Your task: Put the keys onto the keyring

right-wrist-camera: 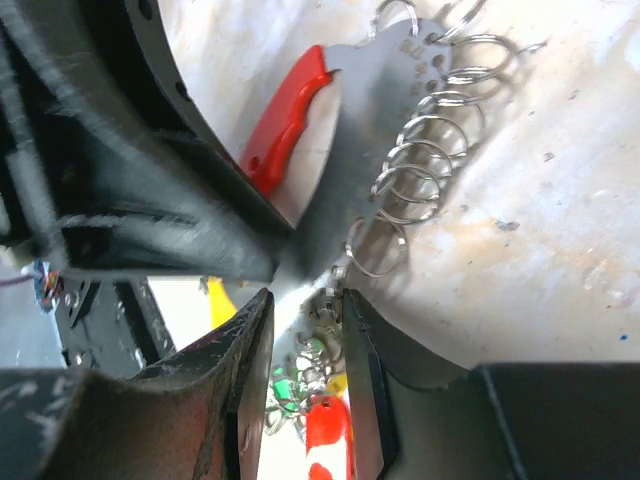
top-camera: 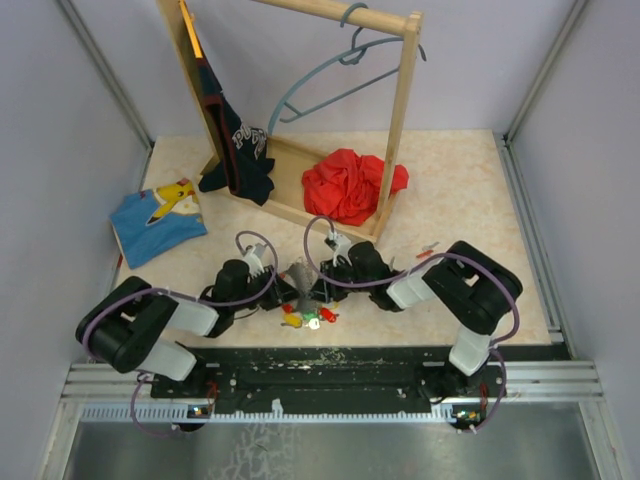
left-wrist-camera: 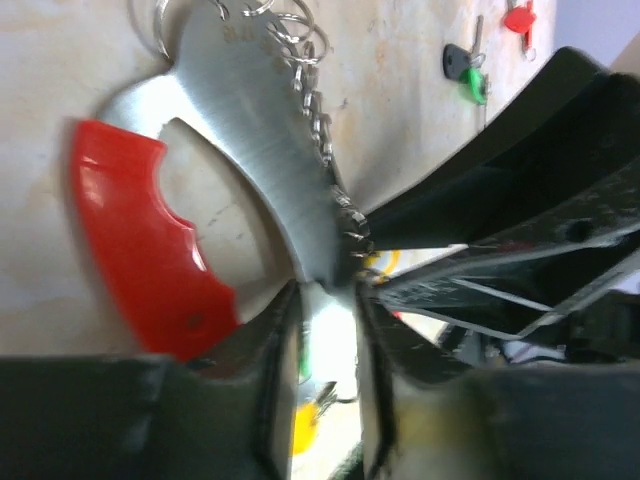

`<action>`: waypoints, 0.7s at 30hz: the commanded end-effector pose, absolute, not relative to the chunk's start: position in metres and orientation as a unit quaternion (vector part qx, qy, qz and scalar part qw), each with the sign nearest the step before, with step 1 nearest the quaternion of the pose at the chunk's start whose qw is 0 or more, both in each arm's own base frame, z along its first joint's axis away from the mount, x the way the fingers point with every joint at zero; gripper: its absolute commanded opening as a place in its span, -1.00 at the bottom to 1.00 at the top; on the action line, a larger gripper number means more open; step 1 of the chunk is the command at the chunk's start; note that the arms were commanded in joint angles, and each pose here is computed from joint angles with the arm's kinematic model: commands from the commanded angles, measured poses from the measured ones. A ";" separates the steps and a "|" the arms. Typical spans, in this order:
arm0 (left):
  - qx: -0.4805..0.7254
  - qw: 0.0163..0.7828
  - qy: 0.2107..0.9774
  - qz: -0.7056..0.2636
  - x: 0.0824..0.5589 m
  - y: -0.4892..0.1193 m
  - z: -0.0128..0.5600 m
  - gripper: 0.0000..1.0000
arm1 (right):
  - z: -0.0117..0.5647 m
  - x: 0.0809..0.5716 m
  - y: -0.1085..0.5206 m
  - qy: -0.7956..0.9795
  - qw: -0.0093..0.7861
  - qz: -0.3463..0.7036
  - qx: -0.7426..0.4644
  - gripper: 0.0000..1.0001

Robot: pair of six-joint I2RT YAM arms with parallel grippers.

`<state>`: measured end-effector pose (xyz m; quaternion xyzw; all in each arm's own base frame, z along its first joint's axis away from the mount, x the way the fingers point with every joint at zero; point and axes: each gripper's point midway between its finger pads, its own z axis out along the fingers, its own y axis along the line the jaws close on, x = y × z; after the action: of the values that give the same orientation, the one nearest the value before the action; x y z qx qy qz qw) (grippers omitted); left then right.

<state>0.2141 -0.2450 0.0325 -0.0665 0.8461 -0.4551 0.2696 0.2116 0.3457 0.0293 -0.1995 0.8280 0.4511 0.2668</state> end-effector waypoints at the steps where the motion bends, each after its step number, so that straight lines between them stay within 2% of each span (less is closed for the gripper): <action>1: -0.052 0.307 0.822 -0.477 0.217 -0.247 0.048 -0.60 | 0.094 0.210 0.363 0.753 0.336 0.509 -0.247 -0.31; 2: -0.049 0.315 0.816 -0.482 0.217 -0.247 0.053 -0.74 | 0.101 0.210 0.362 0.748 0.344 0.510 -0.251 -0.30; 3: -0.046 0.322 0.812 -0.485 0.218 -0.247 0.056 -0.76 | 0.107 0.210 0.360 0.744 0.352 0.508 -0.254 -0.30; 11: -0.015 0.378 0.787 -0.488 0.221 -0.242 0.078 -0.77 | 0.124 0.212 0.339 0.738 0.403 0.458 -0.288 -0.19; 19: 0.082 0.435 0.776 -0.449 0.228 -0.241 0.104 -0.84 | 0.138 0.221 0.304 0.714 0.489 0.358 -0.352 0.10; 21: 0.109 0.447 0.775 -0.434 0.230 -0.241 0.111 -0.87 | 0.145 0.222 0.296 0.696 0.518 0.341 -0.362 0.23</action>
<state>0.2217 -0.2378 0.0897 0.0359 0.7874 -0.4630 0.4054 0.2155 0.3117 0.1288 -0.3202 0.7350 0.3951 0.4485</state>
